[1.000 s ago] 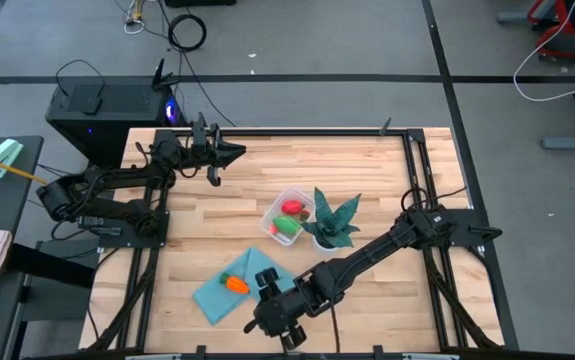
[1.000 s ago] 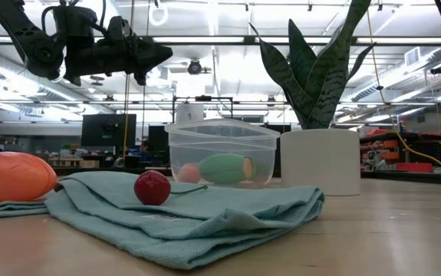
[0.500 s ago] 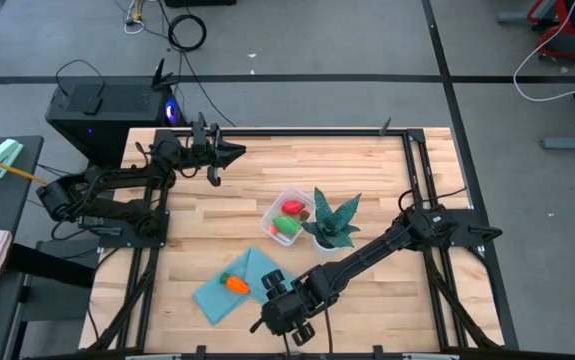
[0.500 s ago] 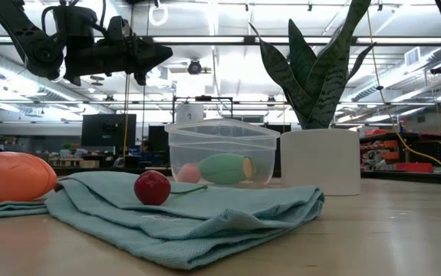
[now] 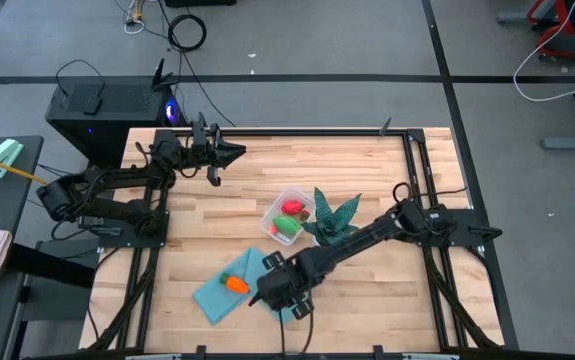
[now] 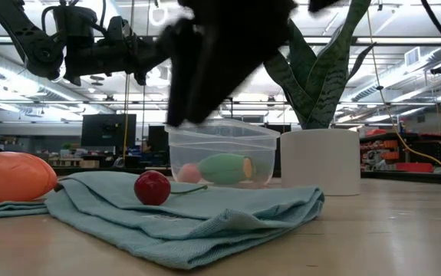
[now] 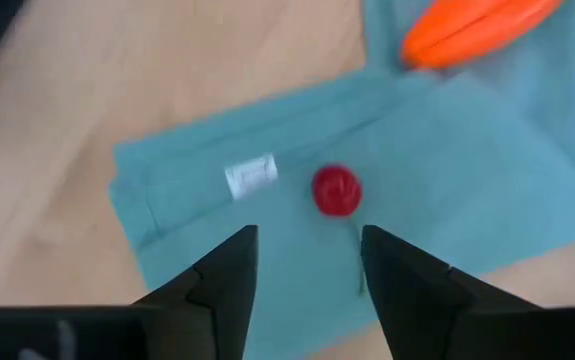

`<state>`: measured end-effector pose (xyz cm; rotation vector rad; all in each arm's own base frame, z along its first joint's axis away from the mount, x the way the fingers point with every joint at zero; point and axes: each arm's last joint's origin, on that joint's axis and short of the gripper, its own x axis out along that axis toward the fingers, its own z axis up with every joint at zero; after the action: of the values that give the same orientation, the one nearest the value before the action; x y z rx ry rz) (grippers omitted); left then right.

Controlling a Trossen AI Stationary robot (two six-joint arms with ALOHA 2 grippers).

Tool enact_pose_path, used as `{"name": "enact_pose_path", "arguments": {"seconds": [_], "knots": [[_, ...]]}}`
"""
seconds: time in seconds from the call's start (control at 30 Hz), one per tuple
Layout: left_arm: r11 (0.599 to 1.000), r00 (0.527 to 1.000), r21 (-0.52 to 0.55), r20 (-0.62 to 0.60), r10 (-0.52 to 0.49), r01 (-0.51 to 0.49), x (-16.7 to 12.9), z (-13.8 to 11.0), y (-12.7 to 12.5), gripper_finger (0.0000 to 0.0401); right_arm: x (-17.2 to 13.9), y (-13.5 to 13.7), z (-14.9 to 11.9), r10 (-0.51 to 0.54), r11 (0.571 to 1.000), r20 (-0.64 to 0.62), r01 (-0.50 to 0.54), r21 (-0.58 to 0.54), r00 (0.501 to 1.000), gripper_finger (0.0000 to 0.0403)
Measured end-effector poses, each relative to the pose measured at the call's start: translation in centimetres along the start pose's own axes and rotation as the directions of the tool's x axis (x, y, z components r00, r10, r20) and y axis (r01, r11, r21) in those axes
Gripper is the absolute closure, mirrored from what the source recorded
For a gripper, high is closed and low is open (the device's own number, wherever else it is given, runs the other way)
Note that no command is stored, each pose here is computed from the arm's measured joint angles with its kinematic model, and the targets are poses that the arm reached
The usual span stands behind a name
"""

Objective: Pick and placing Produce into tupperware
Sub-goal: Put the cherry into the container

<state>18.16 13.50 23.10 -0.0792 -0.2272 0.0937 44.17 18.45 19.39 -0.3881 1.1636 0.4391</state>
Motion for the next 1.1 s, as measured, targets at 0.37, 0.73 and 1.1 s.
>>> {"name": "enact_pose_path", "arguments": {"seconds": [0.37, 0.73, 1.1], "knots": [[1.000, 1.000, 0.004, 0.000, 0.000, 0.000, 0.0, 0.0, 0.0, 0.0345, 1.1, -1.6, -1.2, 0.007, 1.000, -0.033, -0.008, -0.024, 0.999, 0.0225], [1.000, 1.000, 0.003, 0.000, 0.000, 0.000, 0.0, 0.0, 0.0, 0.0345, 1.1, -2.6, -1.2, -0.007, 1.000, -0.020, 0.006, -0.016, 1.000, 0.0225], [1.000, 1.000, 0.003, 0.000, 0.000, 0.000, 0.0, 0.0, 0.0, 0.0350, 1.6, -3.6, -1.7, 0.008, 1.000, -0.036, -0.008, 0.007, 0.999, 0.0225]]}}
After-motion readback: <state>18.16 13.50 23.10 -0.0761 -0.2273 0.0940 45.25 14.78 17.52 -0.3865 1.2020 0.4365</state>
